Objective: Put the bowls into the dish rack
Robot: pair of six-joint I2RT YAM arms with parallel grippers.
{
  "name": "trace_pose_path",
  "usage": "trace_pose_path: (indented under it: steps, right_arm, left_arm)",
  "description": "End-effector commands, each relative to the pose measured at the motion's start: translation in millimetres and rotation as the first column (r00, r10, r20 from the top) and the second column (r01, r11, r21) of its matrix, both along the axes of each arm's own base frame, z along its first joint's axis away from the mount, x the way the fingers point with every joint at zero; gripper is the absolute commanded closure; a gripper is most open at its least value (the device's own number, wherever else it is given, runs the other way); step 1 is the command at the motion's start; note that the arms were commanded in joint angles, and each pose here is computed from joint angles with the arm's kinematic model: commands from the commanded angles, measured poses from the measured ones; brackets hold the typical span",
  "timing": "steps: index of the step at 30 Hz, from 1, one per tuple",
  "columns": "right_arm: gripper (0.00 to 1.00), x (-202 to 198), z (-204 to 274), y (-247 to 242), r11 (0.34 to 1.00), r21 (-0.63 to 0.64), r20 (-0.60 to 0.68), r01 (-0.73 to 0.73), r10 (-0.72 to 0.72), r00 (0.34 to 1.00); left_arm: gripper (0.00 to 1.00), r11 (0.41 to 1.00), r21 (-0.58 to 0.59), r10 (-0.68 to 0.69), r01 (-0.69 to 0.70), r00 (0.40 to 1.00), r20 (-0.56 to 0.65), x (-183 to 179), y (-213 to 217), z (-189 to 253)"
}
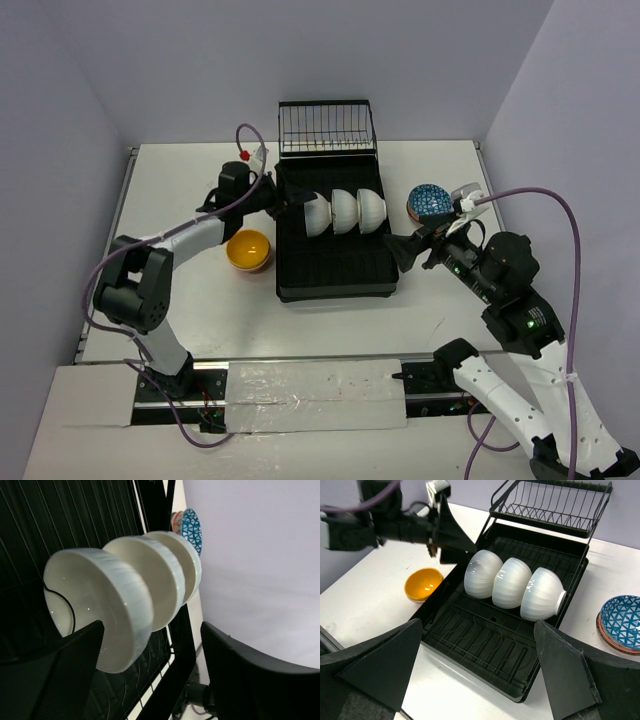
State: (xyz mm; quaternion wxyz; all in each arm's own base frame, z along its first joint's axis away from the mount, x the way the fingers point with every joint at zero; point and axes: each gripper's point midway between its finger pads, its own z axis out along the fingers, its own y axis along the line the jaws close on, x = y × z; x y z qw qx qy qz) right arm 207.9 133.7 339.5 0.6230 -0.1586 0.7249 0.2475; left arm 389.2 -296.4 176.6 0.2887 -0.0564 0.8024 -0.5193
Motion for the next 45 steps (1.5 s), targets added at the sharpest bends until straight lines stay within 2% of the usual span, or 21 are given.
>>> trace_pose_path:
  steps: [1, 2, 3, 6, 9, 13, 17, 19, 24, 28, 32, 45]
  right_arm:
    - [0.00, -1.7, 16.5, -1.6, 1.000, 0.020, 0.053, 0.006, -0.007, 0.999]
    - [0.00, -2.2, 16.5, -2.0, 1.000, 0.020, 0.055, 0.006, -0.007, 0.998]
    - [0.00, -2.0, 16.2, -2.5, 1.000, 0.018, 0.056, 0.009, -0.010, 0.998]
    - [0.00, -2.7, 16.7, -4.4, 1.000, 0.017, 0.061, 0.016, -0.017, 0.998]
    - [0.00, -2.6, 16.2, -7.2, 0.999, 0.027, 0.063, 0.033, -0.035, 0.997]
    - [0.00, -2.7, 15.9, -11.0, 0.997, 0.054, 0.063, 0.058, -0.062, 0.996]
    - [0.00, 5.3, 7.0, -16.1, 0.987, 0.107, 0.032, 0.122, -0.126, 0.991]
    - [0.00, 13.0, 1.0, -23.0, 0.972, 0.137, -0.012, 0.193, -0.193, 0.981]
    - [0.00, 31.6, -23.4, -41.9, 0.924, 0.090, -0.160, 0.371, -0.355, 0.921]
    - [0.00, 44.7, -37.4, -53.4, 0.881, 0.042, -0.219, 0.472, -0.453, 0.864]
    - [0.00, 50.9, -47.1, -55.7, 0.859, 0.021, -0.265, 0.511, -0.489, 0.831]
    - [0.01, 54.1, -55.9, -48.0, 0.865, 0.030, -0.308, 0.501, -0.469, 0.828]
  left_arm:
    - [0.15, 0.993, 0.109, 0.033, -0.045, 0.994, 0.108, 4.8, 13.0, 40.4]
    - [0.09, 0.991, 0.126, 0.033, -0.050, 0.991, 0.133, 4.0, 16.0, 48.6]
    - [0.07, 0.988, 0.141, 0.037, -0.056, 0.990, 0.139, 3.2, 18.0, 52.5]
    - [0.04, 0.975, 0.201, 0.063, -0.099, 0.982, 0.177, 2.2, 30.1, 77.0]
    - [0.03, 0.937, 0.312, 0.103, -0.157, 0.978, 0.182, -3.6, 52.1, 77.7]
    - [0.02, 0.854, 0.475, 0.113, -0.212, 0.967, 0.230, -14.1, 86.1, 77.6]
    - [0.02, 0.741, 0.621, 0.154, -0.255, 0.965, 0.213, -29.7, 123.2, 58.7]
    - [0.03, 0.712, 0.646, 0.173, -0.275, 0.960, 0.218, -39.5, 135.7, 55.0]
    - [0.03, 0.652, 0.696, 0.208, -0.301, 0.954, 0.218, -59.4, 159.0, 38.1]
    - [0.03, 0.631, 0.718, 0.220, -0.294, 0.955, 0.199, -69.4, 166.9, 26.6]
    - [0.04, 0.620, 0.739, 0.215, -0.263, 0.963, 0.162, -79.0, 170.5, 8.5]
    - [0.17, 0.660, 0.735, 0.168, -0.157, 0.984, 0.060, -80.3, 150.4, -33.0]
